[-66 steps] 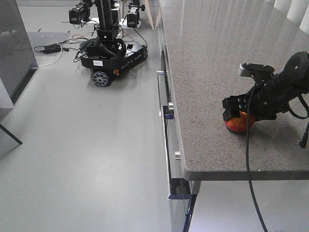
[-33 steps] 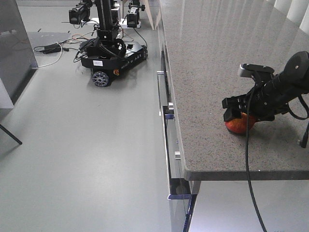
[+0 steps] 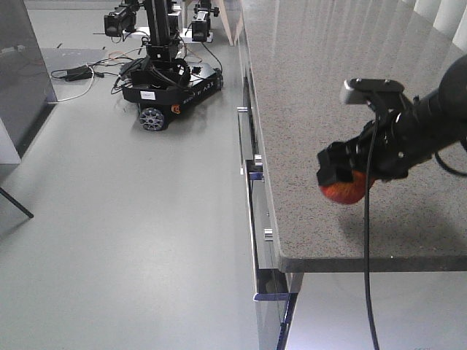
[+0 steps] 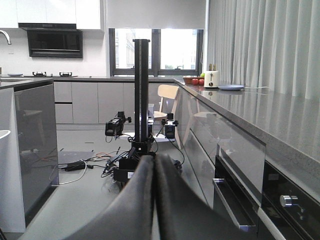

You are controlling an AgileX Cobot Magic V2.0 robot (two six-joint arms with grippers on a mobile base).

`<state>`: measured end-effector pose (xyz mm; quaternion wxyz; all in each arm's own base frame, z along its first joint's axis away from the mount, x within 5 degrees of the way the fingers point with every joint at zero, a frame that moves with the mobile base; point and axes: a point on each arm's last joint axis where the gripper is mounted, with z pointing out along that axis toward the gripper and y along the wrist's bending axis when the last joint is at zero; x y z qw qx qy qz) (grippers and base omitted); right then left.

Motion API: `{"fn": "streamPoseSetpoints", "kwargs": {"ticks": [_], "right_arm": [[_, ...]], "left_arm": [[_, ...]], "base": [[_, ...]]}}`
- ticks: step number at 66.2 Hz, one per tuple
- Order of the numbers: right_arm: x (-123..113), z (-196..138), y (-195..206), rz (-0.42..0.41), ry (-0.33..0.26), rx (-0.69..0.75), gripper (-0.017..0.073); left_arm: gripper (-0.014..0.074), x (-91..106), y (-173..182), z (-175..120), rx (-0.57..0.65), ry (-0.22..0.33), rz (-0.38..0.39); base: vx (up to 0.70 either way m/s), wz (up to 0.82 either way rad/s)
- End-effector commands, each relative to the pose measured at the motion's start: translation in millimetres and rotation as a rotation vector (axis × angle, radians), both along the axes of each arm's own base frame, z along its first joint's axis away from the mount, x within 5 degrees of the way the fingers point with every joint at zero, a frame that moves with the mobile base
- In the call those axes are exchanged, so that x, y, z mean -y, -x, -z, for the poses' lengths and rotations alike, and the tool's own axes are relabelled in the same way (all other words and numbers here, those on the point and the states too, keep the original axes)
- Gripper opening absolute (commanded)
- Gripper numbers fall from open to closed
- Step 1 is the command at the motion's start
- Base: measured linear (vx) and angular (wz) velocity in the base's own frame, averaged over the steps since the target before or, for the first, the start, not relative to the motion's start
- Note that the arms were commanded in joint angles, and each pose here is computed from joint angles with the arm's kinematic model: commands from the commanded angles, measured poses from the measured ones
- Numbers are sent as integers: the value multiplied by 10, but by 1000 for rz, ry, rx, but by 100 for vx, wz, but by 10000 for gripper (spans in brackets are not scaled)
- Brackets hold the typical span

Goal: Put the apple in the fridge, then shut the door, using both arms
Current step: 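Lift the apple with the right gripper and pull it off the counter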

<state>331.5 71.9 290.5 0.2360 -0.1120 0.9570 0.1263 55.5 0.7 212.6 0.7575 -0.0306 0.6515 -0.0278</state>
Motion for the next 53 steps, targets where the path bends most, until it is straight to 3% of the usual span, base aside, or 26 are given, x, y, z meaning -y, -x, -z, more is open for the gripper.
{"fn": "streamPoseSetpoints", "kwargs": {"ticks": [1,27,53], "right_arm": [[-132,-242,304,-51,-21,148,150],[-387,-397,1432,-273,-75,302,150],[-113,-474,2289,-383,-121,356,150]], "left_arm": [[-6,-1,8,24,58,11,3],[-6,-1,8,24,58,11,3],[-6,-1,8,24,58,11,3]], "base": [[0,0],[0,0],[0,0]]}}
